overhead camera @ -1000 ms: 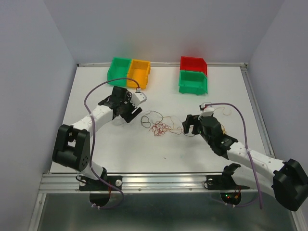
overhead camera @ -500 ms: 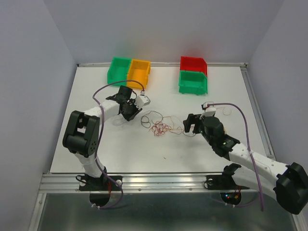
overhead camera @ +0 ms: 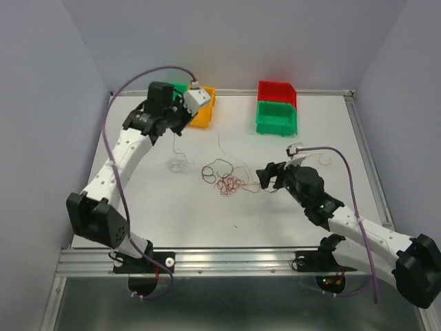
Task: Untangle the cables
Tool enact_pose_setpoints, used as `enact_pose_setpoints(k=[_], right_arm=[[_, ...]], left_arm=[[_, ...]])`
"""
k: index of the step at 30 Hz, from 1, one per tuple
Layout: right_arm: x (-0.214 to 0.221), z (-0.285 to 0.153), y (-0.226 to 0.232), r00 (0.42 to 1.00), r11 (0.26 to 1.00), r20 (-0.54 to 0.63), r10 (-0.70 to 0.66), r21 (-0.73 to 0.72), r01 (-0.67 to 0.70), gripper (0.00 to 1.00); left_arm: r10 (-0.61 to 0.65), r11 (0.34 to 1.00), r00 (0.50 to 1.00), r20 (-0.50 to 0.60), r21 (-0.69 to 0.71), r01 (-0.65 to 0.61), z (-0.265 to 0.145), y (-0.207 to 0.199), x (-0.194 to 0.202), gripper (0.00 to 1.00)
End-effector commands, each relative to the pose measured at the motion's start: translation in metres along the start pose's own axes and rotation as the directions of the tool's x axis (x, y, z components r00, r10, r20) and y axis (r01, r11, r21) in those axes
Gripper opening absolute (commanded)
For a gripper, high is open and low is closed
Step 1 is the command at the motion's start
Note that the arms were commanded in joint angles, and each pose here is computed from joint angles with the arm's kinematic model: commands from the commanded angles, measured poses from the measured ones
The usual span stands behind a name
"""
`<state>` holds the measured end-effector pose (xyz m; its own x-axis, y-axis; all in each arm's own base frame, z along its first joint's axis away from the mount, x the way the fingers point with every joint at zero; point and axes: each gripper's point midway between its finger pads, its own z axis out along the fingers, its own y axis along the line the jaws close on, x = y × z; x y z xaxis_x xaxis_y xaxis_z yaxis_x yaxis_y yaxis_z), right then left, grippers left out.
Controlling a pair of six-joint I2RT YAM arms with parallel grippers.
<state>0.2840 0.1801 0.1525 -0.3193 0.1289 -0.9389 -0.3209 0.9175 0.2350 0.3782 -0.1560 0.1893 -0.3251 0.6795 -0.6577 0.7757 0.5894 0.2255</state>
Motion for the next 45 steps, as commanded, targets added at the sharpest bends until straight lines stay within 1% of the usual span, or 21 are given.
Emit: enact_pose_setpoints(k=[1,3,4,6,7,8,9,10,12,13,15,16,19,22,26,30,36,38,41,42,45], right_arm=[[-0.03,-0.003,0.047,0.988,0.963,0.15,-0.03,-0.259,0.069,0.91],[-0.036,-0.003,0.054,0.983,0.954,0.183,-0.026,-0.29,0.08,0.92],[-0.032,-0.002,0.061,0.985,0.94,0.168,-0.03,-0.33,0.085,0.92],[-0.035,0.001,0.064,0.985,0.939,0.17,-0.023,-0.336,0.08,0.92],[-0.033,0.004,0.064,0.986,0.94,0.164,-0.026,-0.333,0.08,0.92],[-0.032,0.005,0.064,0.986,0.939,0.163,-0.028,-0.335,0.082,0.92],[-0.034,0.005,0.065,0.984,0.937,0.174,-0.026,-0.338,0.085,0.92],[-0.033,0.006,0.066,0.984,0.936,0.174,-0.025,-0.342,0.084,0.92],[-0.037,0.005,0.07,0.979,0.927,0.203,-0.02,-0.362,0.094,0.92],[-0.035,0.004,0.073,0.979,0.919,0.204,-0.027,-0.381,0.104,0.94],[-0.036,0.006,0.076,0.976,0.911,0.217,-0.026,-0.397,0.112,0.95],[-0.035,0.007,0.077,0.976,0.909,0.215,-0.027,-0.4,0.113,0.95],[-0.032,0.015,0.077,0.979,0.913,0.2,-0.033,-0.393,0.111,0.96],[-0.031,0.021,0.076,0.98,0.921,0.196,-0.033,-0.376,0.106,0.96],[-0.032,0.022,0.074,0.979,0.925,0.202,-0.032,-0.365,0.105,0.96],[-0.031,0.021,0.071,0.978,0.929,0.208,-0.033,-0.354,0.107,0.96],[-0.036,0.014,0.065,0.971,0.937,0.236,-0.029,-0.331,0.109,0.96],[-0.038,0.012,0.061,0.968,0.942,0.248,-0.028,-0.318,0.109,0.96],[-0.038,0.01,0.059,0.967,0.944,0.255,-0.028,-0.31,0.109,0.96],[-0.037,0.01,0.059,0.967,0.945,0.253,-0.03,-0.309,0.11,0.96],[-0.038,0.011,0.054,0.965,0.953,0.259,-0.033,-0.282,0.108,0.96]], left_arm=[[0.07,0.966,0.907,0.415,-0.255,0.042,-0.174,0.032,-0.13,0.0],[0.102,0.948,0.855,0.509,-0.31,0.072,-0.223,0.032,-0.153,0.0],[0.114,0.929,0.821,0.56,-0.353,0.111,-0.249,0.038,-0.167,0.0],[0.124,0.904,0.781,0.612,-0.395,0.165,-0.276,0.045,-0.178,0.0],[0.139,0.88,0.749,0.648,-0.427,0.207,-0.293,0.053,-0.187,0.0],[0.14,0.871,0.741,0.656,-0.438,0.223,-0.295,0.059,-0.192,0.0],[0.152,0.842,0.717,0.68,-0.469,0.267,-0.312,0.068,-0.2,0.0],[0.148,0.832,0.706,0.692,-0.474,0.29,-0.317,0.073,-0.204,0.0],[0.141,0.823,0.706,0.694,-0.479,0.306,-0.312,0.084,-0.214,0.0],[0.158,0.809,0.68,0.716,-0.488,0.326,-0.329,0.087,-0.223,0.0],[0.152,0.807,0.671,0.726,-0.483,0.339,-0.328,0.092,-0.231,0.0],[0.166,0.8,0.651,0.74,-0.487,0.349,-0.339,0.094,-0.236,0.0],[0.169,0.798,0.639,0.75,-0.485,0.358,-0.338,0.099,-0.244,0.0],[0.159,0.761,0.655,0.739,-0.515,0.396,-0.325,0.113,-0.239,0.0],[0.178,0.721,0.647,0.741,-0.546,0.427,-0.312,0.124,-0.231,0.0],[0.159,0.729,0.661,0.733,-0.539,0.422,-0.282,0.13,-0.228,0.0],[0.105,0.759,0.703,0.703,-0.514,0.4,-0.227,0.14,-0.226,0.0],[0.086,0.757,0.714,0.695,-0.511,0.407,-0.212,0.146,-0.227,0.0],[0.078,0.746,0.715,0.694,-0.516,0.42,-0.205,0.156,-0.23,0.0],[0.066,0.744,0.727,0.683,-0.519,0.421,-0.194,0.162,-0.227,0.0],[0.049,0.741,0.732,0.68,-0.516,0.43,-0.177,0.172,-0.225,0.0]])
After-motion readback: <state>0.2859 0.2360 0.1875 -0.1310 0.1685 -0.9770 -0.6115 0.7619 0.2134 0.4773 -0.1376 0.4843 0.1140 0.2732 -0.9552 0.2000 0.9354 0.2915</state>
